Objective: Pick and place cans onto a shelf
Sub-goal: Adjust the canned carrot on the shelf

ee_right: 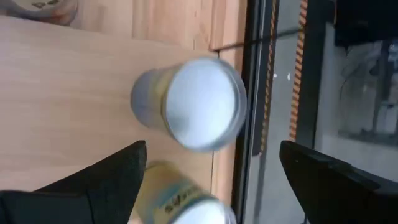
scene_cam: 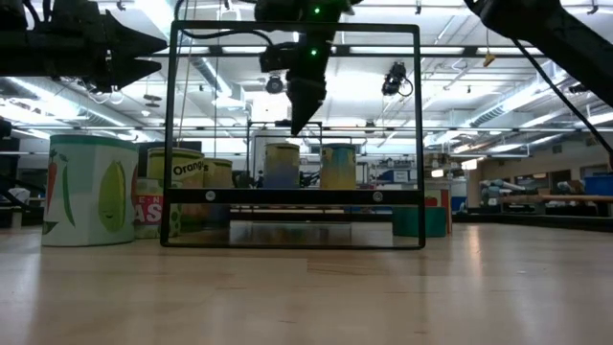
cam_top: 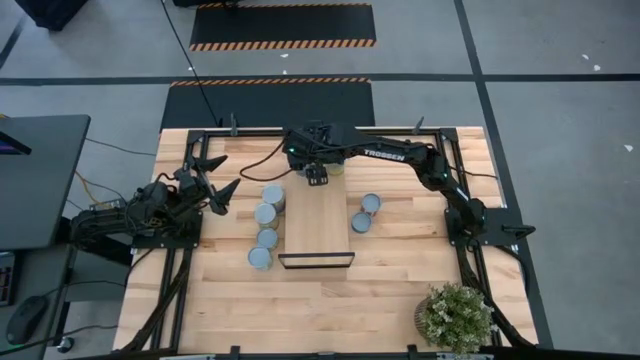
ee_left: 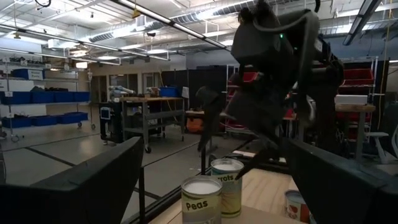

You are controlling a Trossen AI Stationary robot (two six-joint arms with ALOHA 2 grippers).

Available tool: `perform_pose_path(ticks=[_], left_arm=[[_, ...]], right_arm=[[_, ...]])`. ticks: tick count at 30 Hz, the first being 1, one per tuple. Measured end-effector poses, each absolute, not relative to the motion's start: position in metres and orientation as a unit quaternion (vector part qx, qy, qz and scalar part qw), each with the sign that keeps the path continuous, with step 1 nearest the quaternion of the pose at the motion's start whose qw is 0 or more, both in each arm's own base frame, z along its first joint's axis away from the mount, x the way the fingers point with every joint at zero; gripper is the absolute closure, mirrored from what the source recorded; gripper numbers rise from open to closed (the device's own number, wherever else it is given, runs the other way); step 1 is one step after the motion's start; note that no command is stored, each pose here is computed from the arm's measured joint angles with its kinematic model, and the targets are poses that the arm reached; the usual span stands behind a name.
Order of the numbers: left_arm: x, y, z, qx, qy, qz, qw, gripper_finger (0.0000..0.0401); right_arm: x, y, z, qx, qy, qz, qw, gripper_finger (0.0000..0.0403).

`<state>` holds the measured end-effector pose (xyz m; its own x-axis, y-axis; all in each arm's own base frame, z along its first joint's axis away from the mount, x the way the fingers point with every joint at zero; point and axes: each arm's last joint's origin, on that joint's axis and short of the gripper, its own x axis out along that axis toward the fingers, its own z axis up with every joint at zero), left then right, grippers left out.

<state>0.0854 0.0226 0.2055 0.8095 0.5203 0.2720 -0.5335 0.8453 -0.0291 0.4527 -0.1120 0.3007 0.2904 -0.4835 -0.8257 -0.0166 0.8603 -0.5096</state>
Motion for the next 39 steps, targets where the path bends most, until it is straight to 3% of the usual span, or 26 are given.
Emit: perform_pose_path(ticks=[7, 22, 31, 39], left_arm=[[0.086, 0.023, 0.204, 0.021, -0.127, 0.276, 0.952, 0.0005], [0.087, 0.023, 0.201, 0.010, -0.116, 0.274, 0.955, 0.0005], [0.087, 0.023, 0.201, 0.001, -0.122, 0.274, 0.954, 0.0005], [0.087, 0.023, 0.202, -0.003, -0.123, 0.273, 0.954, 0.0005]], right_arm=[[0.427, -0.105, 0.314, -0.107, 0.611, -0.165, 0.766, 0.0029], [0.398, -0.097, 0.297, -0.077, 0.643, -0.185, 0.739, 0.0030], [0.351, -0.093, 0.289, -0.078, 0.592, -0.254, 0.761, 0.0030], [0.320, -0.103, 0.268, -0.004, 0.574, -0.276, 0.771, 0.0030]])
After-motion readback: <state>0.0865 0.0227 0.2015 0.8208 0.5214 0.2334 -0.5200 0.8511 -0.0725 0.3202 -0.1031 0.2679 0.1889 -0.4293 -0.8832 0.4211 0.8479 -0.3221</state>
